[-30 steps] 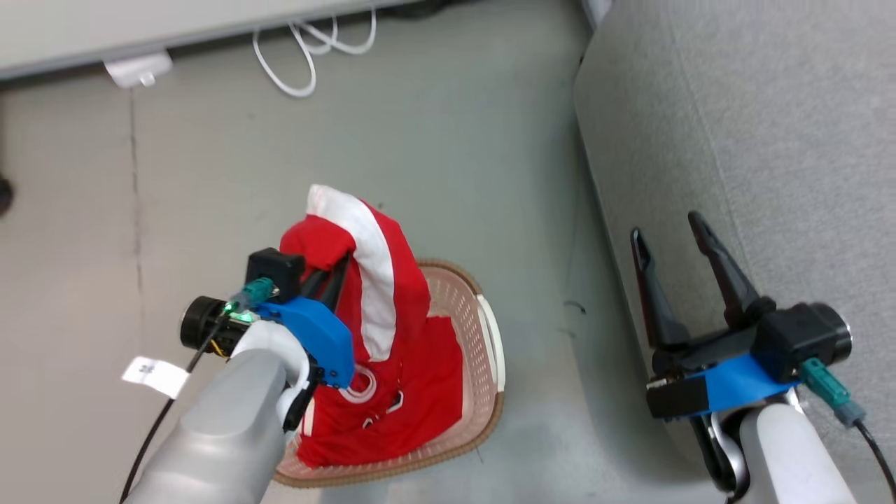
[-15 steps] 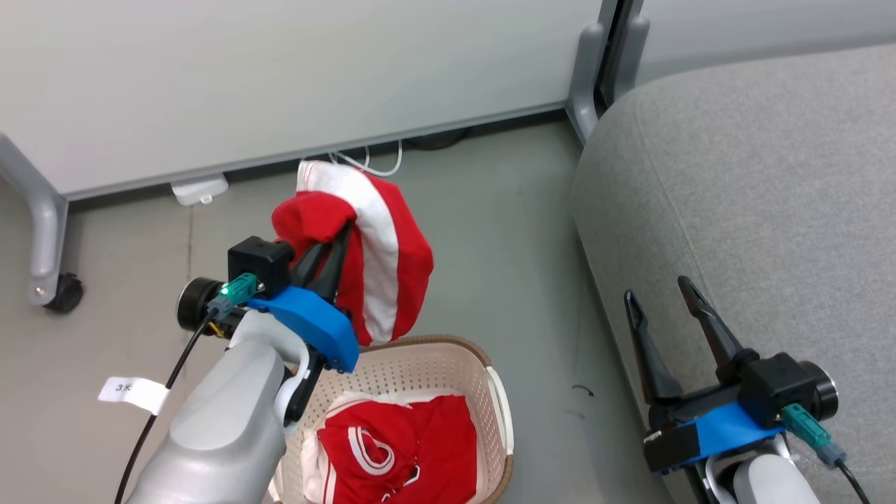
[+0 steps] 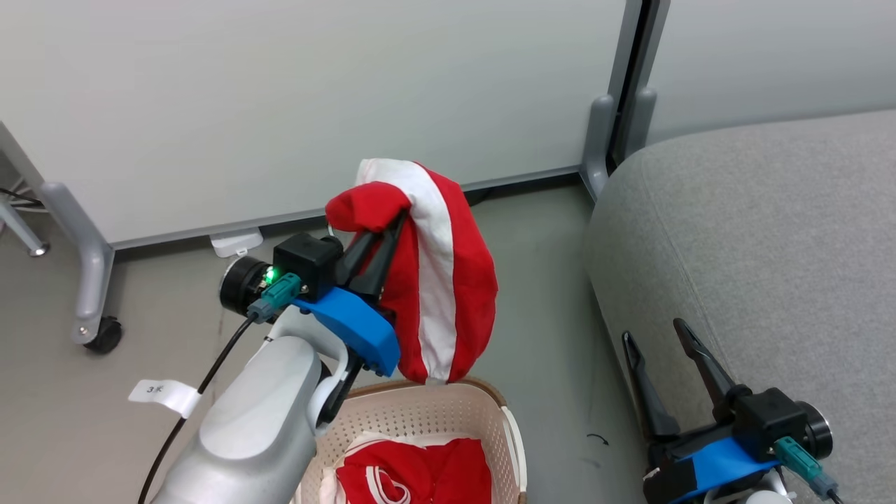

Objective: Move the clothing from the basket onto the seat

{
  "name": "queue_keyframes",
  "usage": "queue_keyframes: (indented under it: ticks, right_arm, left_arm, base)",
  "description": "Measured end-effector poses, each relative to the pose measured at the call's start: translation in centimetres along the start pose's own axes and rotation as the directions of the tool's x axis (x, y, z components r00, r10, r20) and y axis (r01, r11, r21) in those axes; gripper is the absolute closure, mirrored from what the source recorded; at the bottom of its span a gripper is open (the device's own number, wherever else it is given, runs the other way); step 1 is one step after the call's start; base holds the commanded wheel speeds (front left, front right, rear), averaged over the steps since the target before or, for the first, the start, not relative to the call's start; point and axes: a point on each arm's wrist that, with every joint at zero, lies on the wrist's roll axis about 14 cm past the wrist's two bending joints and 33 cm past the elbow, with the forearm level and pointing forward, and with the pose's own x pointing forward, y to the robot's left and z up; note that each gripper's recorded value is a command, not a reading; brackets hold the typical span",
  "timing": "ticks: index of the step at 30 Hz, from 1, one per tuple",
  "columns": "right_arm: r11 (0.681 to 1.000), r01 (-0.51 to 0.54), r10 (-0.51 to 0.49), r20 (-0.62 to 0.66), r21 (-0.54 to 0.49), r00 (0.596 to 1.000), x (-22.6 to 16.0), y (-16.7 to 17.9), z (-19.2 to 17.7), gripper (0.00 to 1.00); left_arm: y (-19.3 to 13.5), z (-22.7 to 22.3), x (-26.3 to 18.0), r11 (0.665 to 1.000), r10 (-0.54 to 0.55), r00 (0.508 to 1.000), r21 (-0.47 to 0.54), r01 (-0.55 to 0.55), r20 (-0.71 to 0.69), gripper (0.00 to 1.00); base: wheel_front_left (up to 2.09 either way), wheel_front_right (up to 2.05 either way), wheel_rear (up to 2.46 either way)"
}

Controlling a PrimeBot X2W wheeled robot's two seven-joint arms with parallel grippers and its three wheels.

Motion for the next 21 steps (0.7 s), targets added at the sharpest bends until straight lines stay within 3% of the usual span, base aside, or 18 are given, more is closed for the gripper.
queue_keyframes:
  ticks: [12,21]
  right_arm:
    - [0.998,-0.057,0.057,0.047,-0.001,0.997,0.7,1.8,1.5,0.00]
    - [0.980,-0.194,0.199,0.137,-0.055,0.970,3.2,4.8,4.8,0.00]
  left_arm:
    - [-1.4,1.8,-0.7,0.999,-0.036,0.999,0.005,0.036,0.019,1.00]
    - [-1.3,1.5,-1.1,1.000,-0.031,1.000,0.006,0.031,0.006,1.00]
  base:
    - [0.00,0.00,0.00]
    - [0.00,0.00,0.00]
